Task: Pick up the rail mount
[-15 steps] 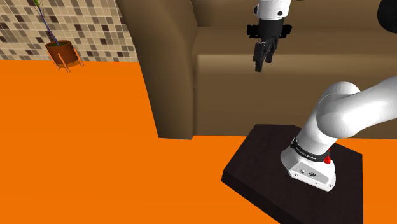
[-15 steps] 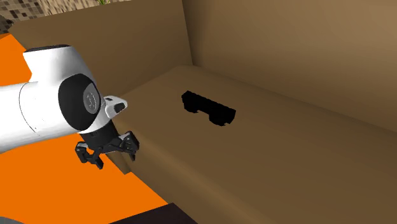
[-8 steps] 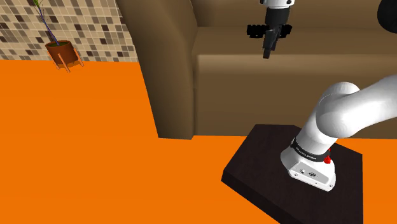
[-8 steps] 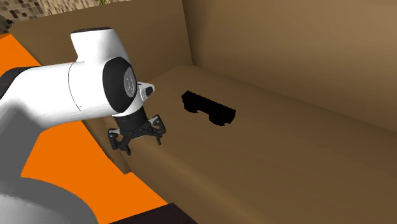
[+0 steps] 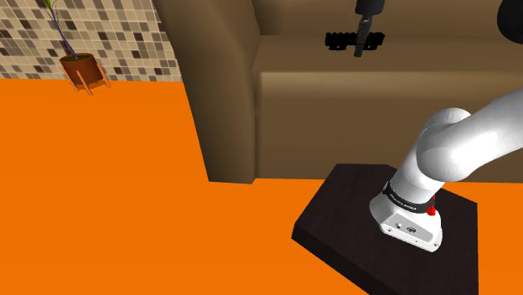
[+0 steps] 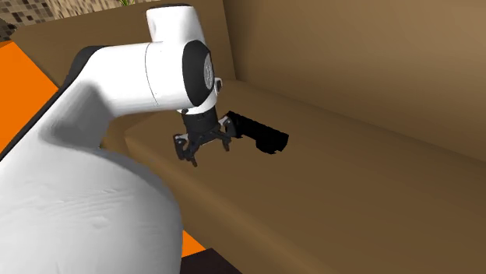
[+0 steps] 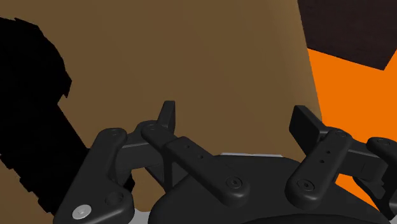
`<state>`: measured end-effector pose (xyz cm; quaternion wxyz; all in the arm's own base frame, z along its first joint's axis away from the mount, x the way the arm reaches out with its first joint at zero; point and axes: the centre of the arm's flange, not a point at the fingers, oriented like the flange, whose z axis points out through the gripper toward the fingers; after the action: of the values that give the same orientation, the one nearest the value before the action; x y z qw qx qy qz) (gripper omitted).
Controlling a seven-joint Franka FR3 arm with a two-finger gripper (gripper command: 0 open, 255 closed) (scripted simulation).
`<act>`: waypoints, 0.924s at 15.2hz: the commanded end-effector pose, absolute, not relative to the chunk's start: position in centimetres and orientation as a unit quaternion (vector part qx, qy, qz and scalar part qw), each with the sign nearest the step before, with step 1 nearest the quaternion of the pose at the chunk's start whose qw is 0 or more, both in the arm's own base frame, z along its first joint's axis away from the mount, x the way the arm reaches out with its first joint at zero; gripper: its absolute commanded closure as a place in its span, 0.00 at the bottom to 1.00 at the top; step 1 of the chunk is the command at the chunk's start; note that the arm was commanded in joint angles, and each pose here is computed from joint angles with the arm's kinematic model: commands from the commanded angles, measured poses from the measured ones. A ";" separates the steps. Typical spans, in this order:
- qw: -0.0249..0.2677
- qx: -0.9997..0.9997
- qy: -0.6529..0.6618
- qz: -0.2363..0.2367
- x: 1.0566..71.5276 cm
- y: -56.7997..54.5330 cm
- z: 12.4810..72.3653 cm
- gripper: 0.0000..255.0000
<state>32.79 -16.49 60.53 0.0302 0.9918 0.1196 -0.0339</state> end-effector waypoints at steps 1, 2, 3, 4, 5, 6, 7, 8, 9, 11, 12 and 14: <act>0.033 0.989 0.140 -0.031 33.6 -18.8 61.3 0.00; 0.034 0.988 0.150 -0.029 34.0 -19.9 61.6 0.00; 0.034 0.986 0.159 -0.027 34.5 -21.0 62.0 0.00; 0.035 0.985 0.169 -0.026 34.9 -22.2 62.4 0.00; 0.036 0.983 0.178 -0.024 35.5 -23.3 62.7 0.00; 0.037 0.981 0.187 -0.023 36.0 -24.4 63.1 0.00; 0.038 0.980 0.196 -0.021 36.5 -25.4 63.5 0.00; 0.039 0.978 0.206 -0.019 37.1 -26.5 63.9 0.00; 0.040 0.976 0.215 -0.018 37.7 -27.6 64.3 0.00; 0.042 0.971 0.233 -0.014 38.9 -29.7 65.0 0.00; 0.042 0.970 0.238 -0.013 39.2 -30.2 65.2 0.00; 0.042 0.970 0.238 -0.013 39.2 -30.2 64.2 0.00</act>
<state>39.10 -29.92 64.52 0.0417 0.9708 0.2358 -0.0137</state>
